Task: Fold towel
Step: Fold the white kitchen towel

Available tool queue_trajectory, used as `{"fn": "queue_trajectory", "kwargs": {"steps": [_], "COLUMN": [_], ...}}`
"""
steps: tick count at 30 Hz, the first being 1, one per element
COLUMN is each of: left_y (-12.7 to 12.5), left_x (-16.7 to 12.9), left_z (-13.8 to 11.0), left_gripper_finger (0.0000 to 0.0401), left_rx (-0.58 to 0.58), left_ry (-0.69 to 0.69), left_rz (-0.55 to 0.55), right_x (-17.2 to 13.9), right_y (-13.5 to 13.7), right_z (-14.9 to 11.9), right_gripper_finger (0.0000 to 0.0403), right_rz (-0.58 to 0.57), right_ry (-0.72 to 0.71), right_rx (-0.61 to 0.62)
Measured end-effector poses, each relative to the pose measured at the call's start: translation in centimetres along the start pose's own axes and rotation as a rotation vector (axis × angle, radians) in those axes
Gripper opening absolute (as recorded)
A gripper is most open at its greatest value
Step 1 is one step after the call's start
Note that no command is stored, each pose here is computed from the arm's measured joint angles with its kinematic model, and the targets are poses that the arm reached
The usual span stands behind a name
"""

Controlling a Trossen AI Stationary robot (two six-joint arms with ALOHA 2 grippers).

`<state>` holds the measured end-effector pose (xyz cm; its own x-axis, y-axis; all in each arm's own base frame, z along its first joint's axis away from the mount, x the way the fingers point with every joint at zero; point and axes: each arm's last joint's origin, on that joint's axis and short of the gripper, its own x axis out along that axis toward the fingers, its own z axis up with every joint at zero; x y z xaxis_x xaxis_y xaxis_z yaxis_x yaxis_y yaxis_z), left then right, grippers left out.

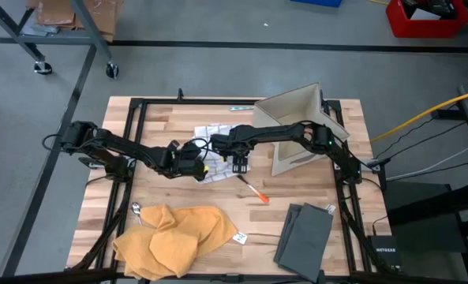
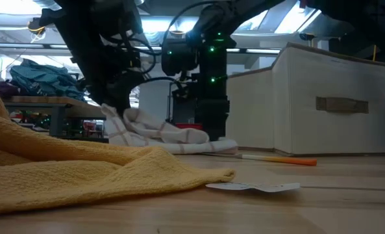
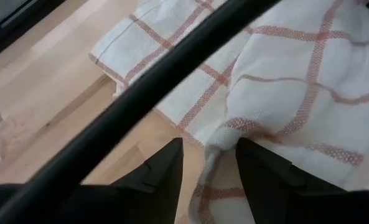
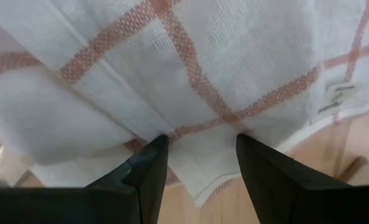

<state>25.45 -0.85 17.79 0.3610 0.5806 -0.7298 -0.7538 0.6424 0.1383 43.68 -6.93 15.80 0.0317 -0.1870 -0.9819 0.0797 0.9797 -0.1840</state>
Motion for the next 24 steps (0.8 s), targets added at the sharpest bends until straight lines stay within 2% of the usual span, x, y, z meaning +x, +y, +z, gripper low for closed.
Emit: {"fn": "queue_trajectory", "kwargs": {"steps": [6,14,20,24], "left_y": [0.2,1.9,3.0,2.5], "left_x": [-0.4,-3.1,-5.6,-6.3], "left_z": [0.3,2.0,2.6,2.1], "left_gripper_finger": [0.0141,0.0141,0.0141,0.0141], "left_rx": [-0.067,-0.132,-0.088,-0.002], "left_ry": [-0.017,-0.11,-0.162,-0.125], "left_rz": [-0.012,-0.074,-0.171,-0.262], "right_x": [-1.5,-6.2,-9.4,-10.1], "right_y": [-0.3,-1.4,-1.5,-0.1], "right_z": [0.7,2.1,1.8,1.1], "right_gripper_finger": [0.0195,0.0195,0.0195,0.0195], "right_rz": [-0.003,-0.065,-0.042,-0.028], "right_ry": [-0.035,-0.132,-0.122,-0.05], "right_rx": [0.005,0.016,0.011,-0.036]}}
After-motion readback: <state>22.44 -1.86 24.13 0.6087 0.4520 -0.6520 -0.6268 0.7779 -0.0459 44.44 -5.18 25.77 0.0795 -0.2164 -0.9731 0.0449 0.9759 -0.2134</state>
